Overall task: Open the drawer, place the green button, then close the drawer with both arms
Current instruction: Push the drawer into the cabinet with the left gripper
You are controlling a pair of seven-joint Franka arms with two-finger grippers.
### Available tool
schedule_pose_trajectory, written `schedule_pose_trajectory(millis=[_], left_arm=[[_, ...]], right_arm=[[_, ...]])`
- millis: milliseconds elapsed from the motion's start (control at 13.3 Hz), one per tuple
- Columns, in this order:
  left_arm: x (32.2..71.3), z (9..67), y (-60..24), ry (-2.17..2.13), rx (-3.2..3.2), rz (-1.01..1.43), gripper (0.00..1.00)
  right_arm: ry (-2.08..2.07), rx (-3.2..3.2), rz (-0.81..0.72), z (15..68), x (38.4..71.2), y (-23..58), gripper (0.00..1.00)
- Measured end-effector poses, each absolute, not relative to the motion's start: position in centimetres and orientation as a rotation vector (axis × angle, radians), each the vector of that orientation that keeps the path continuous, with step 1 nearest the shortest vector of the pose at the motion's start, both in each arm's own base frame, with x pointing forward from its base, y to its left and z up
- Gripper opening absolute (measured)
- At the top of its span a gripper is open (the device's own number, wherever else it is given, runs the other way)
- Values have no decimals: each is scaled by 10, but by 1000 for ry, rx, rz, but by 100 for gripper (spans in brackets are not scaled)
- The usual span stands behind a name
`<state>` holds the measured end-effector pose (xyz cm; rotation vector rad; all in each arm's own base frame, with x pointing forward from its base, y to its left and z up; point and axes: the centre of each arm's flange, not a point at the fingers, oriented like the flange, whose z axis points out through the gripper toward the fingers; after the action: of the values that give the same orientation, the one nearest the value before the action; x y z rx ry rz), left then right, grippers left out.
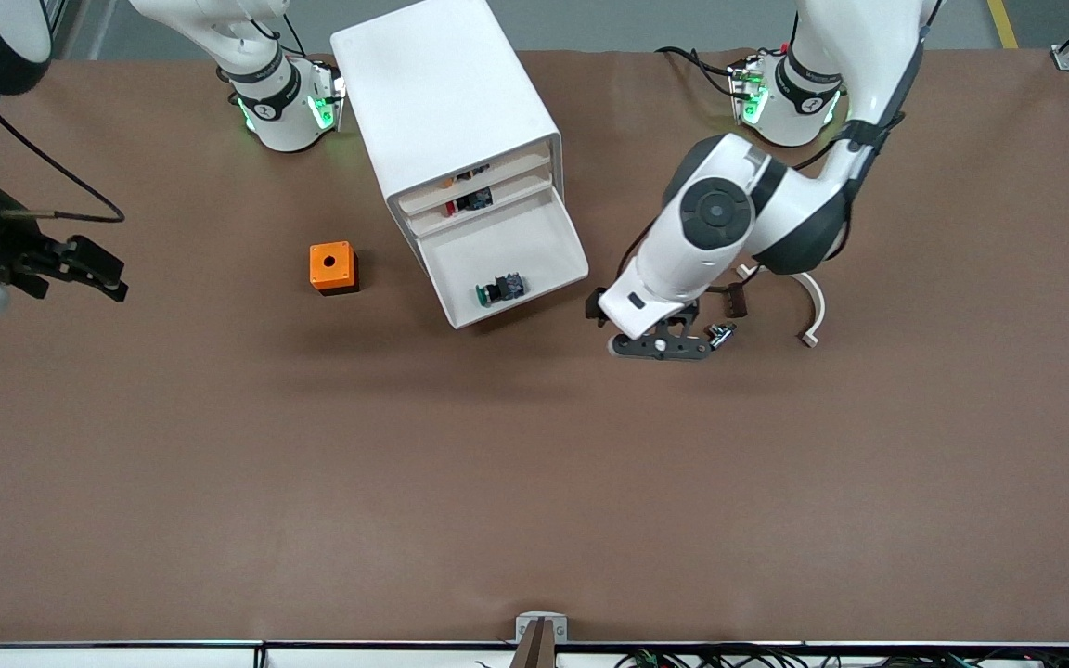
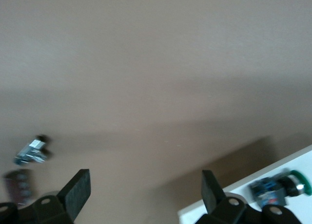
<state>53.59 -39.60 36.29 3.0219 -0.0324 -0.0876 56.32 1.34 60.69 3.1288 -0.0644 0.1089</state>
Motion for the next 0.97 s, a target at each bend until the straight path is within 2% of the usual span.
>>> schedule_pose_trajectory(millis=[449, 974], left_arm=[[525, 320, -457, 73, 2976, -82, 100], [511, 254, -482, 183, 2984, -119, 100]], right_arm=[[-39, 3126, 109, 614, 556, 10, 100], [-34, 3134, 69, 609, 554, -7, 100]])
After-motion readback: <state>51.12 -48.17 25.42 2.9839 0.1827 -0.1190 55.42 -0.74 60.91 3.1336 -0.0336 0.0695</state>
